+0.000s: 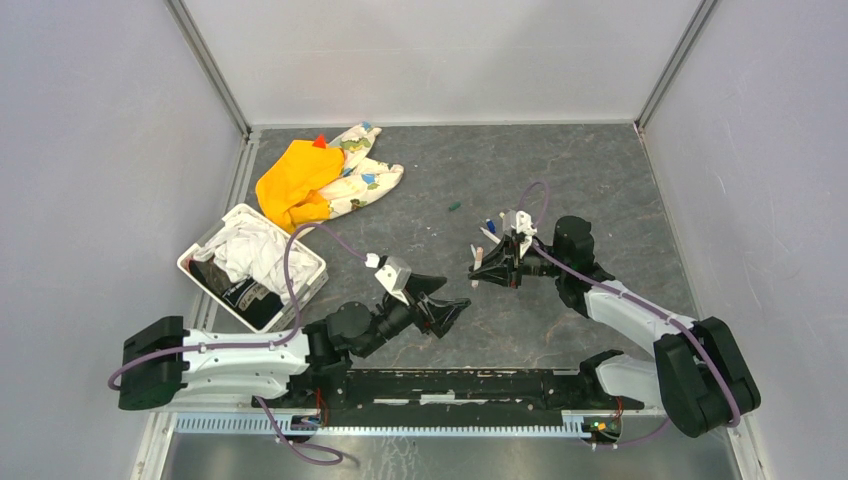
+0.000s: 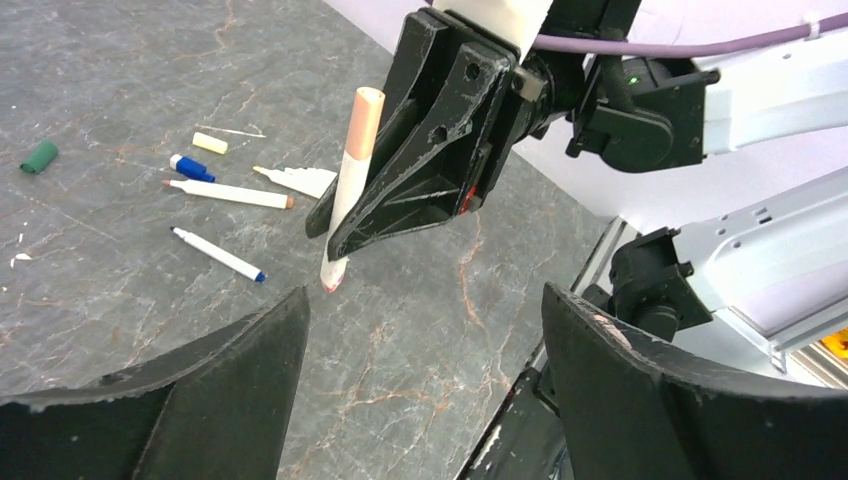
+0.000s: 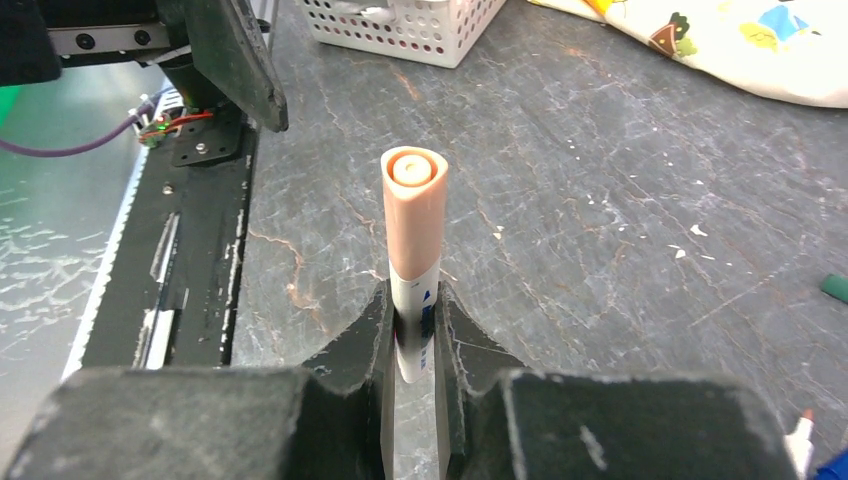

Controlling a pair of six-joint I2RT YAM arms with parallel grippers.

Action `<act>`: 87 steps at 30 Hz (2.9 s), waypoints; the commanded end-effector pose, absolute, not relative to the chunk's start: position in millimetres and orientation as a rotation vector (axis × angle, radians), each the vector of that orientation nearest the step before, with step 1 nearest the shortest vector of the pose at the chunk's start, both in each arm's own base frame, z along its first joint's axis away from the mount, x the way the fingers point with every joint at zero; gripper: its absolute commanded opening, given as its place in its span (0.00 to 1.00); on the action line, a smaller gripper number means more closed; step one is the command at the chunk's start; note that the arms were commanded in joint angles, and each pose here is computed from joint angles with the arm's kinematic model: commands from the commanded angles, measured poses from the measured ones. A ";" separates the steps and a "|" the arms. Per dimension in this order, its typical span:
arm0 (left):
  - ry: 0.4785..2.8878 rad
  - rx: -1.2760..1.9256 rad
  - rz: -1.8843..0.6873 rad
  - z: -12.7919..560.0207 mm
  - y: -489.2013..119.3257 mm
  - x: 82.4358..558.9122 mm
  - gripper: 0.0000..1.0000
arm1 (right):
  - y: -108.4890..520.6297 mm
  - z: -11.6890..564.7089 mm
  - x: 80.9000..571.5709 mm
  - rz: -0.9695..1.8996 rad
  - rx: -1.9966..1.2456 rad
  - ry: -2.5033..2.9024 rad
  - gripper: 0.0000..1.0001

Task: Insert the pens into the pen caps
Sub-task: Press the pen cap onto the pen.

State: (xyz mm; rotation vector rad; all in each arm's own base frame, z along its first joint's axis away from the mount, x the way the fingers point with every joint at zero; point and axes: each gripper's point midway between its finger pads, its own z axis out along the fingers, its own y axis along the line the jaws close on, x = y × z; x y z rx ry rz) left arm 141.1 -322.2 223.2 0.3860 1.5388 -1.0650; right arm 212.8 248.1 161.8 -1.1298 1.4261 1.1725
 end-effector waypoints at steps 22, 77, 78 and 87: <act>1.356 0.529 -1.473 235.6 -359.4 200.8 0.88 | 246.3 138.3 231.3 1.178 -1.161 1.501 0.00; 1.553 0.333 -1.299 245.5 -362.7 252.1 0.53 | 242.8 162.2 237.3 1.322 -1.019 1.546 0.00; 1.555 0.336 -1.289 243.8 -360.1 250.8 0.54 | 242.8 163.5 236.6 1.324 -1.020 1.541 0.00; 1.574 0.401 -1.355 225.9 -370.8 240.9 0.54 | 243.6 168.6 233.8 1.338 -1.014 1.528 0.00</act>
